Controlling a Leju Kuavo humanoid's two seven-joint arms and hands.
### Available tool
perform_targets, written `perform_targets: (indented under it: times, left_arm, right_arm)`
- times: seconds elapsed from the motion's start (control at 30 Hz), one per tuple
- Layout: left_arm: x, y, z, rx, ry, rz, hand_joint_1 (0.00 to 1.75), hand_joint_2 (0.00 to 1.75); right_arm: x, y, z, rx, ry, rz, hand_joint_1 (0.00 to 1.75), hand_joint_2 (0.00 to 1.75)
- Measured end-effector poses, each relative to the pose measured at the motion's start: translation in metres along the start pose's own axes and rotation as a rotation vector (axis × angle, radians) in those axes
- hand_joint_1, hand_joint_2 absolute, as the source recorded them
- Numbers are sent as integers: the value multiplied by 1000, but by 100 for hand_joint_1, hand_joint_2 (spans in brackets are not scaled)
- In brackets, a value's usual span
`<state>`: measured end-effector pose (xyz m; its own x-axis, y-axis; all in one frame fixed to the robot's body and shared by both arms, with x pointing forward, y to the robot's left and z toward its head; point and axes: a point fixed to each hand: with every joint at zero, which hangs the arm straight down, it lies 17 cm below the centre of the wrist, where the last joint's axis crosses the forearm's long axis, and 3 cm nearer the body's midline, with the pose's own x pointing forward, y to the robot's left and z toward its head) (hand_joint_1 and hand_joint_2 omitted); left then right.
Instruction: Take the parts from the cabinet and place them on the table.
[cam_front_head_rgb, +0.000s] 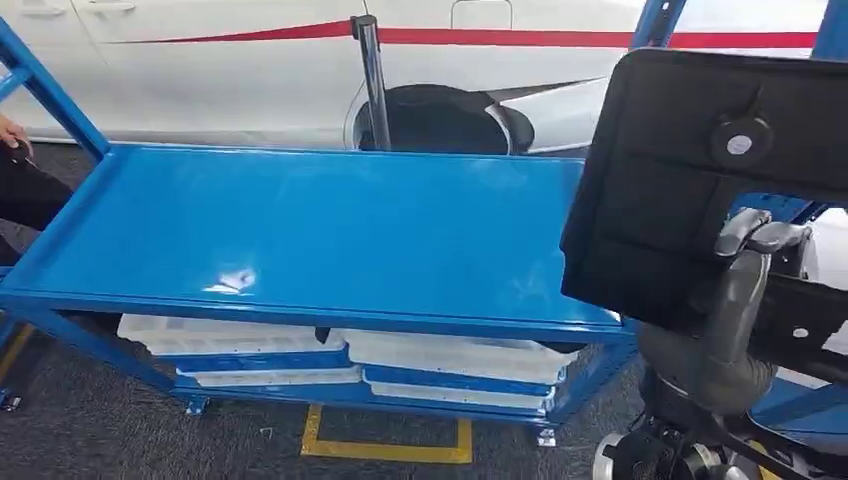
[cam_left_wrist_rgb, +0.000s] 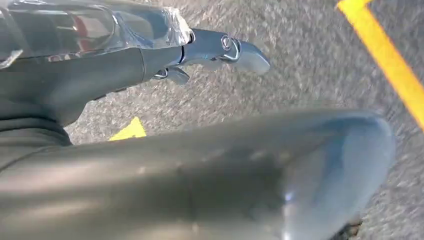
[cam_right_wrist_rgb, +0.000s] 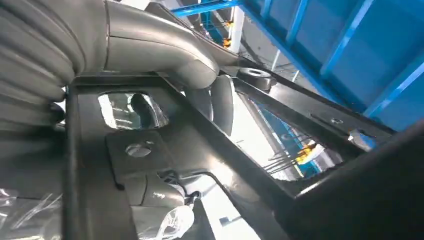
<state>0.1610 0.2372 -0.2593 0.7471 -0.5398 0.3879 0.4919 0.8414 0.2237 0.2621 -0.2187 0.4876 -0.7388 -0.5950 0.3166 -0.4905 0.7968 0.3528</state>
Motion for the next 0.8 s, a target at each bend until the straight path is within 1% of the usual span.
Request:
perform_targets:
  times: [0.3,0.47,0.8]
  left_arm:
    - [-8,0,1,-2,9,-15,0,0]
    - [-6,1,1,0,5,-16,0,0]
    - [-1,9,-1,17,-3,-14,0,0]
  right_arm:
    - [0,-1,2,-1,0,7,175,175]
    - [1,-1,2,-4,0,12,175,175]
    - [-4,-1,3,-2,15,81,175,175]
